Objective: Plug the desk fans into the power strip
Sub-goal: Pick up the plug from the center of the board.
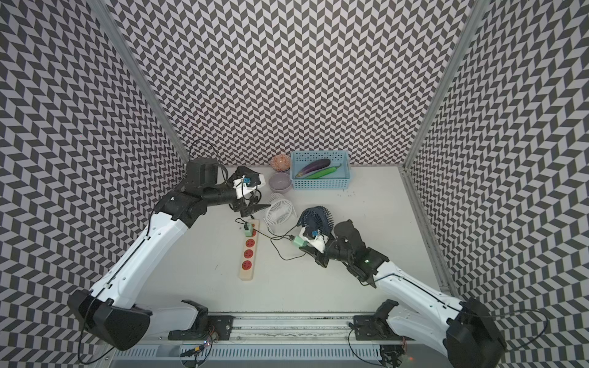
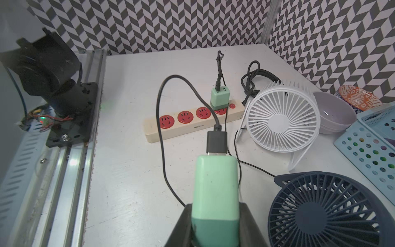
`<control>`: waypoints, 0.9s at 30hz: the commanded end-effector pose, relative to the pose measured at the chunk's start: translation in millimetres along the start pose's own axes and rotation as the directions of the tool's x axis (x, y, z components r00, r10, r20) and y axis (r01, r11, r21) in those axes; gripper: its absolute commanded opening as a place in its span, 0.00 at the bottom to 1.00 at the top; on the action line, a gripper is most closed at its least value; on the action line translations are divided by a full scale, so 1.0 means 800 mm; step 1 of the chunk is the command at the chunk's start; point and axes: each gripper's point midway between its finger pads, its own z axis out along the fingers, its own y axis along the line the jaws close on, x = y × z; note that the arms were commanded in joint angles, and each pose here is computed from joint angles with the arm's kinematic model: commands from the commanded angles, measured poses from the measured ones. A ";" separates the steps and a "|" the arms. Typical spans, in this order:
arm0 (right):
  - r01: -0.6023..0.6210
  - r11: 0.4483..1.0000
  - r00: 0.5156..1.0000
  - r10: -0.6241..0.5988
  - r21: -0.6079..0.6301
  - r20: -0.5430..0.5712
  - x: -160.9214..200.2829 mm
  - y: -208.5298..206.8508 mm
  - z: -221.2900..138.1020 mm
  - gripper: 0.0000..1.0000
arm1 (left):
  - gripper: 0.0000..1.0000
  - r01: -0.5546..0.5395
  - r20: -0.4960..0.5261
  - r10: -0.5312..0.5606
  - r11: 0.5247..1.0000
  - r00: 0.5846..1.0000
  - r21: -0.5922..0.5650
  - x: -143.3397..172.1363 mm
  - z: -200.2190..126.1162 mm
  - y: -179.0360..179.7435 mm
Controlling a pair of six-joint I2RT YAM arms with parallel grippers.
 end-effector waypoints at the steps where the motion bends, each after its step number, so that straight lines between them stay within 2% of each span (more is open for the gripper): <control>1: -0.028 0.996 0.996 0.035 -0.084 0.081 -0.044 0.007 -0.001 0.00 | 1.00 -0.128 -0.036 0.130 0.991 0.991 0.032 -0.003 0.005 -0.013; 6: -0.072 0.984 0.993 0.086 -0.165 0.078 -0.055 0.013 0.003 0.00 | 1.00 -0.235 -0.048 0.240 0.968 0.969 0.092 -0.011 0.015 -0.041; 13: -0.120 0.943 0.983 0.157 -0.310 0.096 -0.074 0.022 -0.001 0.00 | 1.00 -0.299 0.046 0.295 0.936 0.954 0.185 -0.042 0.009 -0.080; 20: -0.130 0.894 0.978 0.187 -0.429 0.093 -0.086 0.031 0.000 0.00 | 1.00 -0.429 0.091 0.420 0.872 0.903 0.236 -0.060 -0.004 -0.112; 22: -0.131 0.886 0.977 0.191 -0.445 0.093 -0.088 0.031 0.000 0.00 | 1.00 -0.479 0.103 0.469 0.839 0.877 0.257 -0.058 -0.008 -0.125; 27: -0.135 0.874 0.975 0.200 -0.467 0.094 -0.091 0.028 -0.003 0.00 | 1.00 -0.539 0.111 0.530 0.796 0.841 0.276 -0.060 -0.020 -0.141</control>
